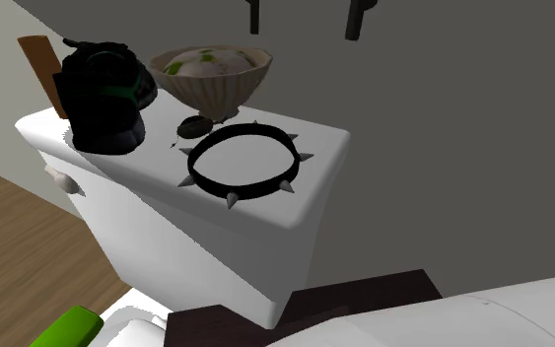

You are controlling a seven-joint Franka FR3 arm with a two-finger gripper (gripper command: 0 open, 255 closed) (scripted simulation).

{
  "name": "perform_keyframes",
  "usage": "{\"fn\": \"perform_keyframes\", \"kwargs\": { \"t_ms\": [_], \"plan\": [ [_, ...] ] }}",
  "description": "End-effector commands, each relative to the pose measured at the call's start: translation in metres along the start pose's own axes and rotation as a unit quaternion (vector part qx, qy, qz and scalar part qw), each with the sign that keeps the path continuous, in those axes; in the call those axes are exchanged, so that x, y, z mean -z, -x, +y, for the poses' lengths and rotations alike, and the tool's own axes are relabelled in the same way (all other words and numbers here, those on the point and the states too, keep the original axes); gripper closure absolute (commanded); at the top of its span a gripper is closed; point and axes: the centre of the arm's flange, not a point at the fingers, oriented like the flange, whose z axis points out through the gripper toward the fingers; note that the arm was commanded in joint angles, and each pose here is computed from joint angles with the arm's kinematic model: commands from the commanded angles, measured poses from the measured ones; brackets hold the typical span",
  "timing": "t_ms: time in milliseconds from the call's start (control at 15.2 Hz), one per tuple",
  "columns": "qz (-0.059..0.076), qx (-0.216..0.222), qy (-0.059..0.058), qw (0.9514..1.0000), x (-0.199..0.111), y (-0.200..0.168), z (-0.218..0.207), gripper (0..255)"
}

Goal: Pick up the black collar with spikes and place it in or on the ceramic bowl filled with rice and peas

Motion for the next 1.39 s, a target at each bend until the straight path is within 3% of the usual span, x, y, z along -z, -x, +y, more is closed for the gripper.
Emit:
{"fn": "perform_keyframes", "kwargs": {
  "t_ms": [0, 792, 1320],
  "plan": [
    [0.000, 0.000, 0.000, 1.0000, 0.000, 0.000, 0.000, 0],
    [0.014, 0.077, -0.026, 0.9966, -0.100, -0.006, -0.111, 0],
    [0.014, 0.077, -0.026, 0.9966, -0.139, -0.007, -0.113, 0]
  ]
}}
